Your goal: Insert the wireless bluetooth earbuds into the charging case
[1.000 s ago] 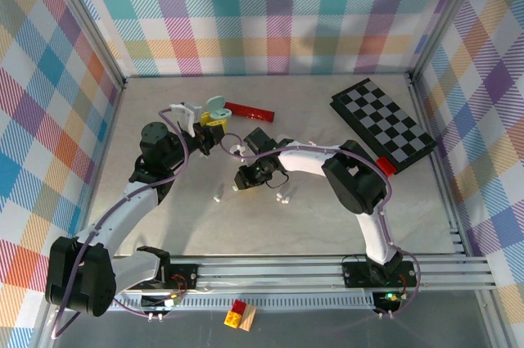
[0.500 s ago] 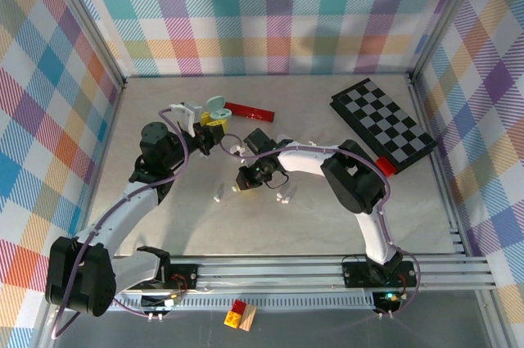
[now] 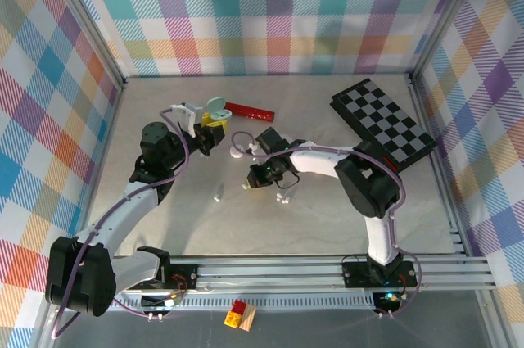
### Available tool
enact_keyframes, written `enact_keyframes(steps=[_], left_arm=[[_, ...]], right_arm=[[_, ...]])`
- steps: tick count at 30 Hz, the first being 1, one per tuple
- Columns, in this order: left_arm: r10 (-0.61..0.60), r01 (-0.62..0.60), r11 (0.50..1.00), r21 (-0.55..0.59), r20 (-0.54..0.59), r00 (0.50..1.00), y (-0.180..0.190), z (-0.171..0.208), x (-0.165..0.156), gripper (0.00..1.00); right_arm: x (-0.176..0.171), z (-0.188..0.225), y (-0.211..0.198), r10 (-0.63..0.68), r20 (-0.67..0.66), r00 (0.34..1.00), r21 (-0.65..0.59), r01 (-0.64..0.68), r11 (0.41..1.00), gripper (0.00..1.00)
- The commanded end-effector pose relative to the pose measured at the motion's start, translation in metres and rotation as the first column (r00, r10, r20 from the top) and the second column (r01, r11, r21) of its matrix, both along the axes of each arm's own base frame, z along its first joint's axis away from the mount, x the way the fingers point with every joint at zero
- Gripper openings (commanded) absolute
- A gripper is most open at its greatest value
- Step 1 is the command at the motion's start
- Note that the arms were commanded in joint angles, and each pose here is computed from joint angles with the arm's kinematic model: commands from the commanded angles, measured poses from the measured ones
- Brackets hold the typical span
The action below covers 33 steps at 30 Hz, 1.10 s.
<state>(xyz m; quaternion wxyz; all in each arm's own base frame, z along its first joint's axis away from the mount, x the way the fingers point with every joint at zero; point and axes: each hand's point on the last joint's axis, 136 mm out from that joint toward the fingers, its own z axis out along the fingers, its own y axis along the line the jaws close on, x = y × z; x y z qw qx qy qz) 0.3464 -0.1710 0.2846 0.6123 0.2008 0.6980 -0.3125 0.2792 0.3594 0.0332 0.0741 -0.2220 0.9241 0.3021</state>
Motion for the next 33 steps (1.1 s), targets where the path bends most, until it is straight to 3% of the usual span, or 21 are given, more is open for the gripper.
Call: enact_keyframes(steps=[1,14,22,30,33], left_arm=[[-0.007,0.007,1.0,-0.007,0.052,0.999,0.0,0.018,0.002,0.35],[-0.015,0.016,1.0,-0.022,0.047,0.999,-0.002,0.015,0.006,0.35],[-0.027,0.028,0.999,-0.032,0.044,0.999,-0.004,0.013,0.009,0.36],[-0.007,0.007,1.0,-0.021,0.037,0.999,-0.001,0.006,0.009,0.36],[0.001,0.0,1.0,-0.02,0.03,1.0,-0.001,0.003,0.011,0.35]], right_arm=[[0.009,0.007,-0.026,-0.037,0.028,0.999,-0.023,0.038,0.999,0.0],[0.017,0.004,-0.142,-0.183,0.027,0.983,-0.178,0.185,0.967,0.0],[0.029,0.002,-0.156,-0.195,0.058,0.979,-0.264,0.203,0.943,0.03],[0.04,0.019,-0.159,-0.22,0.154,0.963,-0.314,0.259,0.913,0.35],[0.038,0.022,-0.159,-0.2,0.204,0.958,-0.373,0.265,0.889,0.4]])
